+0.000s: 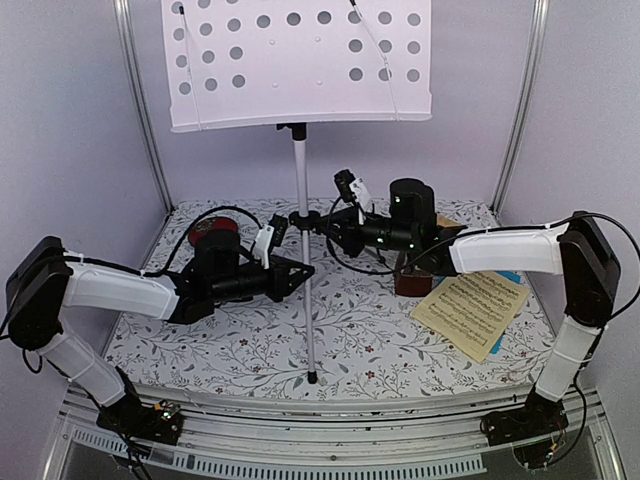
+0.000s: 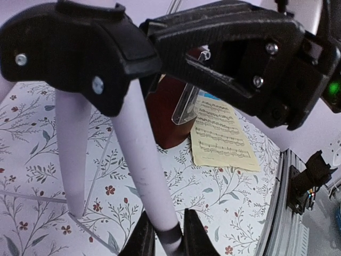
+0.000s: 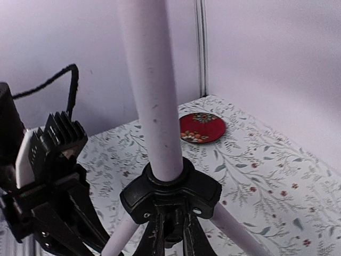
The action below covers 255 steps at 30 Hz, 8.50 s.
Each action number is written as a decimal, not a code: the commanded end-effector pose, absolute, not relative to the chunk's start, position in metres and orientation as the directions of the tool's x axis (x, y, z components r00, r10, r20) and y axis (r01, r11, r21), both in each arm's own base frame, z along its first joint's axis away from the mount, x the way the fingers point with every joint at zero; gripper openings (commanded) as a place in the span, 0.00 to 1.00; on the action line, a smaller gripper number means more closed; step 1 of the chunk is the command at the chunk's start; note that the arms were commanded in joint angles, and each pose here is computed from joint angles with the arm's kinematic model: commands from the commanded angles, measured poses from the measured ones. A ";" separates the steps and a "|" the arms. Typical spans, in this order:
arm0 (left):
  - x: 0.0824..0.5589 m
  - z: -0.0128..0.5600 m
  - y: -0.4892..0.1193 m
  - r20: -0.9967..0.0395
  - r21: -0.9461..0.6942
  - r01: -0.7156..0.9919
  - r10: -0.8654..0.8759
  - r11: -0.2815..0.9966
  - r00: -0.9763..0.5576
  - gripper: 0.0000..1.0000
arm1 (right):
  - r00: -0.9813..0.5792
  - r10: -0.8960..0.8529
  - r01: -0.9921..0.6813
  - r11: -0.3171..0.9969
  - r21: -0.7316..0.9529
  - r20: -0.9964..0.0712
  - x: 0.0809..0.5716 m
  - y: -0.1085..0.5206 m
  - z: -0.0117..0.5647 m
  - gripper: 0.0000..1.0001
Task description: Pack up the instrument practice props
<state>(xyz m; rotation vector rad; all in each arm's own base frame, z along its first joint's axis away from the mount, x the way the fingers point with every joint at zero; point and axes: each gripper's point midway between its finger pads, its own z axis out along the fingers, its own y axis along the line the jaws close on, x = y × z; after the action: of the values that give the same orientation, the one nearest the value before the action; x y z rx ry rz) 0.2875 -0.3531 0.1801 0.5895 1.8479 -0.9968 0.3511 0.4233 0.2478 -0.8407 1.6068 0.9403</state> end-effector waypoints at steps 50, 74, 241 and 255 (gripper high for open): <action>0.283 0.202 -0.323 -0.937 -0.286 0.718 -0.027 0.635 -0.349 0.65 | -0.561 0.335 -0.661 0.369 0.653 -0.757 0.323 0.370 0.313 0.88; 0.283 0.200 -0.321 -0.933 -0.295 0.709 -0.033 0.641 -0.358 0.67 | -0.894 0.308 -0.297 0.138 0.945 -0.326 0.343 0.428 0.256 0.72; 0.299 0.302 -0.331 -0.954 -0.294 0.792 -0.209 0.535 -0.214 0.00 | -0.060 0.236 -0.991 -0.134 0.029 -0.970 0.311 0.450 0.454 0.01; 0.285 0.331 -0.333 -0.968 -0.162 0.834 -0.251 0.527 -0.030 0.00 | -0.062 0.198 -0.992 -0.121 0.038 -0.978 0.286 0.467 0.429 0.01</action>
<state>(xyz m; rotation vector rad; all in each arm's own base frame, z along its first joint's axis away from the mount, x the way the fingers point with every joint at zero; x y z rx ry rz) 0.2835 -0.3394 0.2306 0.6748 1.7096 -0.9329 0.3374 0.4654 0.3970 -1.0015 1.2200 1.4378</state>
